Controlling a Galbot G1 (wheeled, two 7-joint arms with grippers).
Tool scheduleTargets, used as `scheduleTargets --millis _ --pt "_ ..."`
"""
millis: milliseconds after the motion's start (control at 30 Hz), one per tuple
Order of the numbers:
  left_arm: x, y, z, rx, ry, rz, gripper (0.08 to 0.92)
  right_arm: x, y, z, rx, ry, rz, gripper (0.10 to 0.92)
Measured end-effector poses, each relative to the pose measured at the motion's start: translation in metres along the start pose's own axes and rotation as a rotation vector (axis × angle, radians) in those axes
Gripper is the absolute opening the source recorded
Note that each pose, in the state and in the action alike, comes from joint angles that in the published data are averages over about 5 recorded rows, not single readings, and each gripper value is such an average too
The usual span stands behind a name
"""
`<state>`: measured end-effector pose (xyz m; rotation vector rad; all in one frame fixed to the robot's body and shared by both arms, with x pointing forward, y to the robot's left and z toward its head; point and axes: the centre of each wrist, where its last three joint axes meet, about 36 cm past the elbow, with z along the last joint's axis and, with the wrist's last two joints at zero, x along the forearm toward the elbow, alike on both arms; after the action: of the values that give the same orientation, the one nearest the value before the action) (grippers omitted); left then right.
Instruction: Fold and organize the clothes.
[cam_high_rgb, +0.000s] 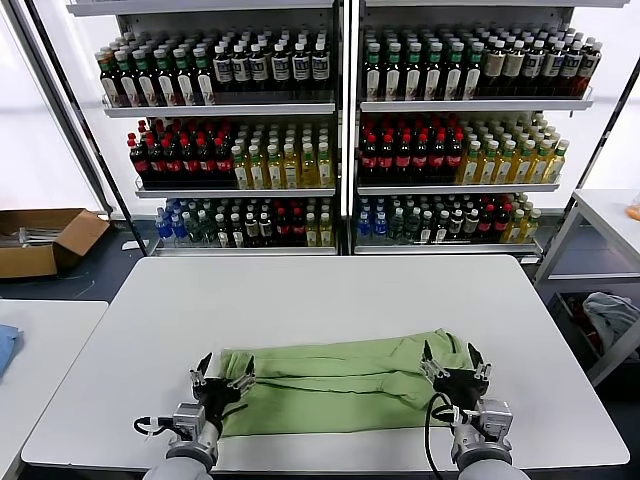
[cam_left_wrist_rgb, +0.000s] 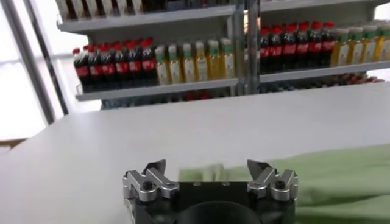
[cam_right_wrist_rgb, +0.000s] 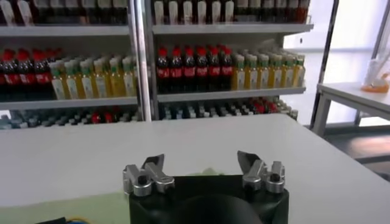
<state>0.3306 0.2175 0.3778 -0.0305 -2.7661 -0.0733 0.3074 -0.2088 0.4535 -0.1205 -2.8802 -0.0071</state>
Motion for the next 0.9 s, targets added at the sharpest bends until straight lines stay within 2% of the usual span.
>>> scheduleTargets --millis 233,333,633,900 --pt "0.003 -0.001 0.003 0.067 0.047 -0.027 0.823 0.005 0.002 -0.006 -0.003 -0.023 -0.009 0.823" --pt "0.004 0.000 0.005 0.090 0.063 -0.031 0.792 0.006 0.002 -0.007 -0.004 -0.029 -0.009 0.823" --pt "0.003 -0.002 0.013 0.141 0.106 -0.022 0.541 0.006 0.002 -0.013 -0.008 -0.051 -0.012 0.823" --pt "0.002 0.002 0.012 0.160 0.106 -0.018 0.307 0.004 0.001 -0.014 -0.007 -0.059 -0.011 0.823"
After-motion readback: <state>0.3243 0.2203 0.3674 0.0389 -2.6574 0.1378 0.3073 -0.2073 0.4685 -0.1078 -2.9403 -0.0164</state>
